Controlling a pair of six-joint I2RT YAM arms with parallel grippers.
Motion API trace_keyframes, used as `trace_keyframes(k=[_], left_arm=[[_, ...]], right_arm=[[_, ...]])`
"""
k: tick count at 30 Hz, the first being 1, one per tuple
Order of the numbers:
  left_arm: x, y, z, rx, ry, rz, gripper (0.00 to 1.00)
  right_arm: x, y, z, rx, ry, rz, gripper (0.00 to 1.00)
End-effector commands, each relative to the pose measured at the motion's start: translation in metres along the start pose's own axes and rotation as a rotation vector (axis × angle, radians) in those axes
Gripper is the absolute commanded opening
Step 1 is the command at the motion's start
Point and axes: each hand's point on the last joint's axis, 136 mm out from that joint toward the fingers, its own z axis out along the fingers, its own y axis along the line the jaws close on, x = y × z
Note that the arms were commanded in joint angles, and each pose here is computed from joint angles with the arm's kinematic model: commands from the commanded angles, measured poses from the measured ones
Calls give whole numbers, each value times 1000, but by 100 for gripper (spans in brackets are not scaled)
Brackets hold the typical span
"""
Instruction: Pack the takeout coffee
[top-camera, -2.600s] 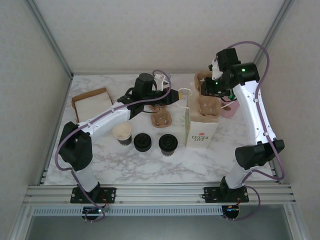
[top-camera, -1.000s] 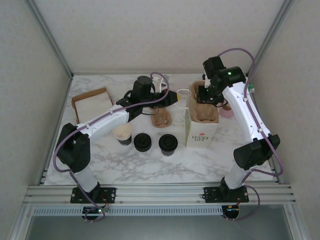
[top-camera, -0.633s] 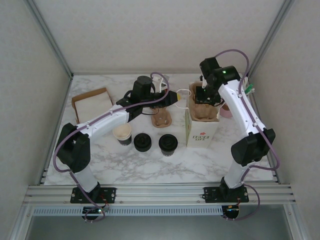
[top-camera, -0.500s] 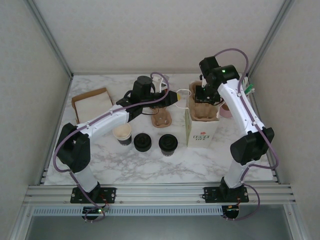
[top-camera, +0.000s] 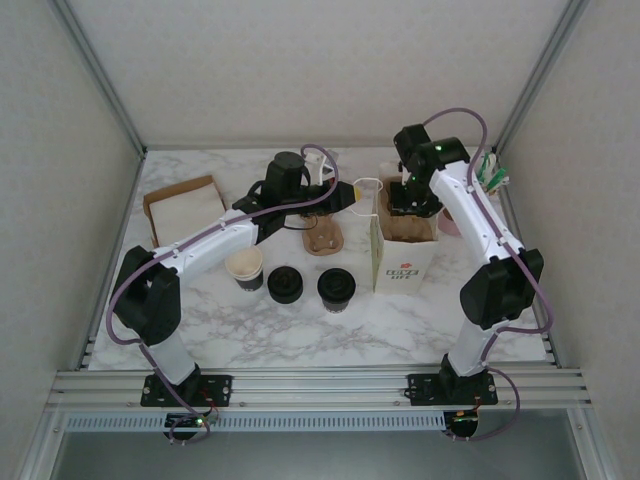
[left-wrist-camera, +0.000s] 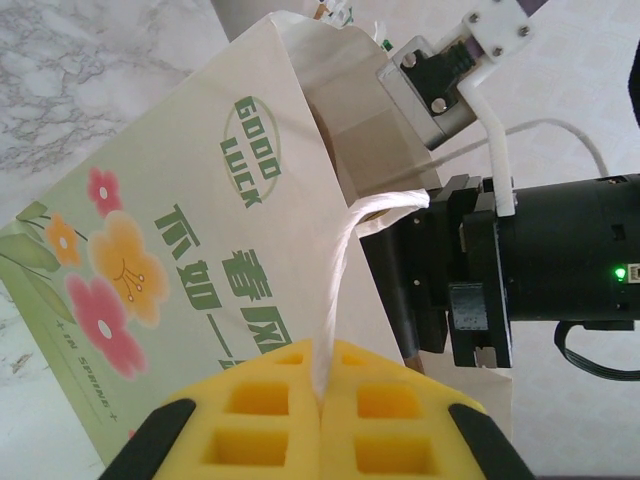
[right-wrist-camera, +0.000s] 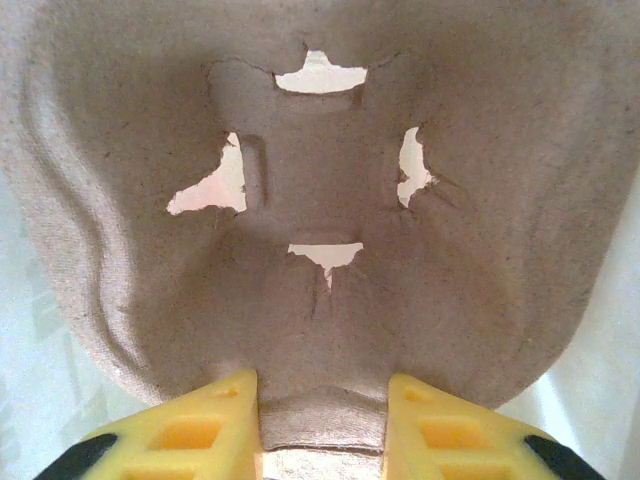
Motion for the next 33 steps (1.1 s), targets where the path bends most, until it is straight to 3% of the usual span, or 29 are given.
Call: trace_keyframes(k=[1, 21, 33], left_arm=[[-10, -14, -10, 20, -39, 29, 0], [-11, -11, -11, 12, -42, 25, 0], [-11, -12, -11, 12, -44, 23, 0]], right_arm=[[3, -3, 13, 38, 21, 4, 29], [22, 2, 81, 82, 101, -14, 30], [30, 3, 98, 78, 119, -14, 36]])
